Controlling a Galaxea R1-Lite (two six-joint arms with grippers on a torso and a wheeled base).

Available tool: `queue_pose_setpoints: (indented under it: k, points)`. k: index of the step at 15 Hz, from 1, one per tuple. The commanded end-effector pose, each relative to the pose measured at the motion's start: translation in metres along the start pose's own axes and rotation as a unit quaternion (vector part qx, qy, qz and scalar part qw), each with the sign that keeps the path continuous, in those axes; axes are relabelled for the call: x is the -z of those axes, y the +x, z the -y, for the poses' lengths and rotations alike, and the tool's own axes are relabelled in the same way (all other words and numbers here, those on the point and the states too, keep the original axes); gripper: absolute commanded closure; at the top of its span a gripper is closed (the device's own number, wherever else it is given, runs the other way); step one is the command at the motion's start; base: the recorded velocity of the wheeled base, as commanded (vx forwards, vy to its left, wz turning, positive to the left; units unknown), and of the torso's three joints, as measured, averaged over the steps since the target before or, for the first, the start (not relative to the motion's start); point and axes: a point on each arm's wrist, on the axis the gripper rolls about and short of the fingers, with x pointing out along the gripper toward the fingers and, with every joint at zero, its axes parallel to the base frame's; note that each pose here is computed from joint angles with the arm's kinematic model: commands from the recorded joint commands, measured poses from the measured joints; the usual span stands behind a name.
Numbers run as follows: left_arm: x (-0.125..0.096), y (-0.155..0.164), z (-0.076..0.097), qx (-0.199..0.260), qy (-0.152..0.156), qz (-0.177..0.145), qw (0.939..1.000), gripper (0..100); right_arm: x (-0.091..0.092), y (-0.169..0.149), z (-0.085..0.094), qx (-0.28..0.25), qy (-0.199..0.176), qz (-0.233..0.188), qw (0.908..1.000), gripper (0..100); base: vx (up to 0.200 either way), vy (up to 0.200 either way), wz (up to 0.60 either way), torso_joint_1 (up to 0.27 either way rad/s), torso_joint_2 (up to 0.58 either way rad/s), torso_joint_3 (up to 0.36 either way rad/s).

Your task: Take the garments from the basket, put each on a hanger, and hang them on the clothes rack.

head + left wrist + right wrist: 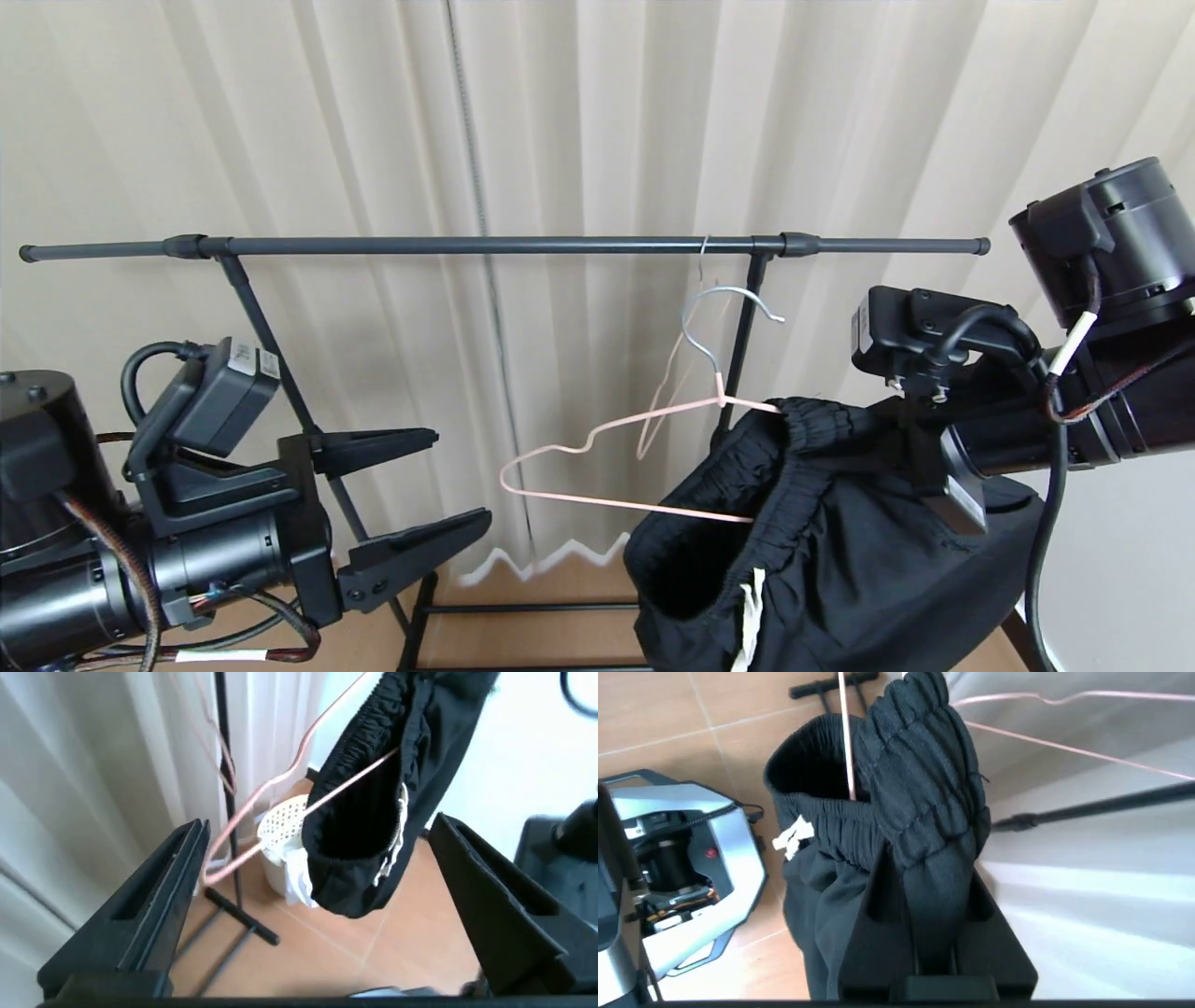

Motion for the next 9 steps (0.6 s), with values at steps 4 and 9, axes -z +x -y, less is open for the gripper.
queue_pose_setpoints:
  k: [4,9]
  points:
    - [0.012,-0.006,0.004,-0.035,-0.067,-0.071,0.9946,0,-0.013,0.002,-0.01,0.049,0.031,-0.011,0.9982,100,0.0,0.0,0.0,0.0,0.0,0.0]
    - [0.005,0.05,0.029,-0.082,-0.13,-0.203,0.9669,0,-0.017,0.001,-0.01,0.091,0.073,0.0,0.9932,100,0.0,0.0,0.0,0.0,0.0,0.0]
